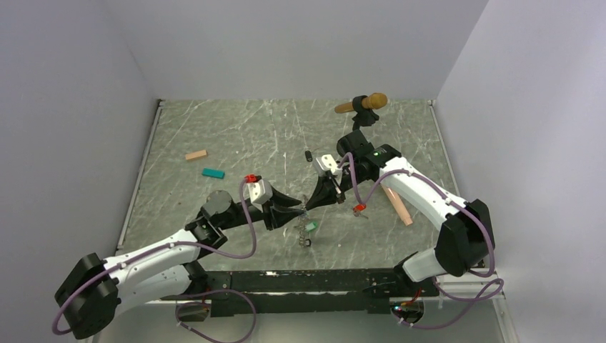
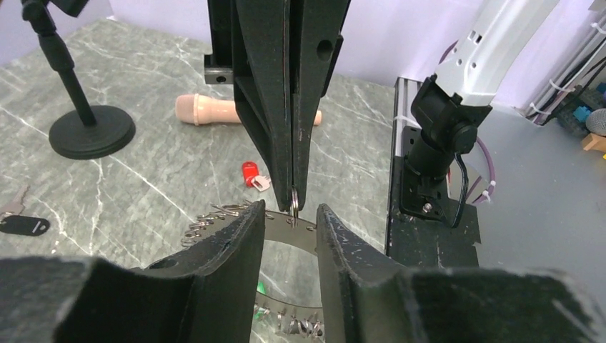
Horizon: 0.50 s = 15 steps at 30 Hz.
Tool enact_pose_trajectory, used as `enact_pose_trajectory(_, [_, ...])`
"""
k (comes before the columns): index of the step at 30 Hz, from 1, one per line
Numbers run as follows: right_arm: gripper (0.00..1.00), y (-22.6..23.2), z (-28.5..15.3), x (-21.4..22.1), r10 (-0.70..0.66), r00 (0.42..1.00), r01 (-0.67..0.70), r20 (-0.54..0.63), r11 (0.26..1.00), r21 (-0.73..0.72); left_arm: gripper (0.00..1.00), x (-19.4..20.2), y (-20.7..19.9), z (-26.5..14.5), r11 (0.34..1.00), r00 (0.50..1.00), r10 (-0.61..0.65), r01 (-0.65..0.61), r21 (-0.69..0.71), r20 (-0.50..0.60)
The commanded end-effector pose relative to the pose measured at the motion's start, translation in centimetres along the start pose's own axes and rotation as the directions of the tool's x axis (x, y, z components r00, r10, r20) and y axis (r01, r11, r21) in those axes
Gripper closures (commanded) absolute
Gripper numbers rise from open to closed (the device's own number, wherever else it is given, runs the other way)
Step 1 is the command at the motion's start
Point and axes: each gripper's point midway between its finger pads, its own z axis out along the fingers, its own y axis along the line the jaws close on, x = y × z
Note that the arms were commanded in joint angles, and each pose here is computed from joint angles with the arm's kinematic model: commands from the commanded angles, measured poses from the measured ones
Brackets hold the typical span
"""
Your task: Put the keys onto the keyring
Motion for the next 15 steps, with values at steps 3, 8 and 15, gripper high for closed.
enact_pose_trajectory(3, [1.0,0.03,0.38,-1.18,-0.038,0.997,0.039,0.066,0.999,-0.025,0.64,-1.38,-0.67,1.05,0.999,1.0,0.005,-0.005,0.053,0.005])
enact_pose_trajectory(8, [1.0,0.01,0.45,-0.99,-0.026,0.998,0.028,0.065,0.999,-0.026,0.75,-1.31,-0.43,1.22,0.999,1.0,0.009,-0.009,0.046,-0.013])
enact_pose_trajectory(15, [1.0,-0.38,0.42,-0.76,-0.007,0.998,0.008,0.055,1.0,-0.015,1.0,-1.15,-0.08,1.46,0.999,0.996,0.01,-0.006,0.036,-0.093])
